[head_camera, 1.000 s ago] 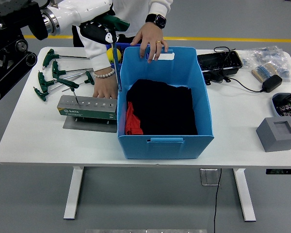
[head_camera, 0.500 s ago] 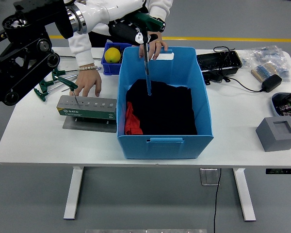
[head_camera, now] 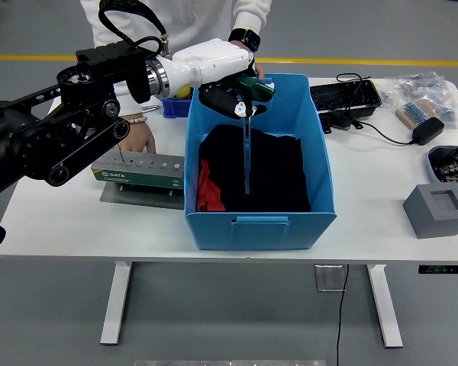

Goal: Lift tool from toolbox,place it in box,lift tool from toolbox,place it in box

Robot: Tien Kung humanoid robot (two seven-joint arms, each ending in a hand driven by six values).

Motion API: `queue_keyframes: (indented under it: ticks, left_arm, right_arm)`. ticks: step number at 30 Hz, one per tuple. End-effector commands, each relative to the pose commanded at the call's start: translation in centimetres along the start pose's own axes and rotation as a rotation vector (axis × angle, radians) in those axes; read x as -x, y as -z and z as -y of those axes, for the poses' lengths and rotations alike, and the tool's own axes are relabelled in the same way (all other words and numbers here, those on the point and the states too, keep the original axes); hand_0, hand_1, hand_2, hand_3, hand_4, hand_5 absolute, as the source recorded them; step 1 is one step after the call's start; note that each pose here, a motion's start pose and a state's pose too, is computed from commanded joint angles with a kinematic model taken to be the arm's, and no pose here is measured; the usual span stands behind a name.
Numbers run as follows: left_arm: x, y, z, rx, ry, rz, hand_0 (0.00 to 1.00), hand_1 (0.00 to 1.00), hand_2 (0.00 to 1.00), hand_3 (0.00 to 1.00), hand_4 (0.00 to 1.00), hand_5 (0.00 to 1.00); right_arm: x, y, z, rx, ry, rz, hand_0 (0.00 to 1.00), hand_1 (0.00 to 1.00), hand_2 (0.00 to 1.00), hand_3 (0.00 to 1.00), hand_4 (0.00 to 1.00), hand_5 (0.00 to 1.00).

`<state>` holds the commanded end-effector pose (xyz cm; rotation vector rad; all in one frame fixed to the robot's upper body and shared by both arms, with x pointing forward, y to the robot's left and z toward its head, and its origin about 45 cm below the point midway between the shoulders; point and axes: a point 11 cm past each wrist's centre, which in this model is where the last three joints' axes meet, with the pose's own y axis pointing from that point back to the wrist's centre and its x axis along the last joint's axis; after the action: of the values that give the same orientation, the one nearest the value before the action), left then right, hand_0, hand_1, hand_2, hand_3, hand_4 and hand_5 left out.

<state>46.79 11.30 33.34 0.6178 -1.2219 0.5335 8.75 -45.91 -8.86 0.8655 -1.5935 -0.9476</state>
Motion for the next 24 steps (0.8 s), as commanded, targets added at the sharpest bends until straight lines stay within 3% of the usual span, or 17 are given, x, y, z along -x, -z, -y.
queue_keyframes:
  ticks: [6, 13, 14, 19, 20, 24]
  left_arm:
    - [2.1, 0.8, 0.6, -0.032, 0.047, -0.056, 0.075, 0.002, 0.015, 0.032, 0.652, 0.536]
    - [3.9, -0.3, 1.6, 0.009, 0.069, -0.048, 0.104, 0.002, 0.044, 0.06, 0.651, 0.522]
    - [4.0, -0.3, 1.7, 0.01, 0.073, -0.047, 0.118, 0.007, 0.074, 0.116, 0.666, 0.52]
    - [5.1, -0.9, 2.2, 0.024, 0.094, -0.016, 0.118, 0.007, 0.074, 0.116, 0.666, 0.52]
    - [5.2, -1.0, 2.3, 0.028, 0.094, -0.008, 0.185, 0.209, 0.326, 0.504, 0.728, 0.514]
    - [5.3, -1.7, 2.8, 0.061, 0.065, 0.003, 0.185, 0.209, 0.326, 0.504, 0.728, 0.514]
  right_arm:
    - [-0.1, 0.2, 0.0, -0.003, -0.002, -0.004, 0.651, 0.624, 0.697, 0.56, 0.769, 0.672]
    - [-0.3, 0.7, -0.1, -0.01, -0.005, -0.015, 0.651, 0.624, 0.697, 0.559, 0.769, 0.672]
    - [-0.3, 0.8, -0.1, -0.011, -0.005, -0.015, 0.652, 0.624, 0.697, 0.559, 0.77, 0.672]
    - [-0.3, 1.1, -0.1, -0.016, -0.006, -0.015, 0.652, 0.624, 0.697, 0.559, 0.77, 0.672]
    - [-0.3, 1.1, -0.1, -0.017, -0.006, -0.016, 0.653, 0.624, 0.697, 0.559, 0.769, 0.67]
    - [-0.3, 1.2, -0.1, -0.017, -0.006, -0.02, 0.653, 0.624, 0.697, 0.559, 0.769, 0.67]
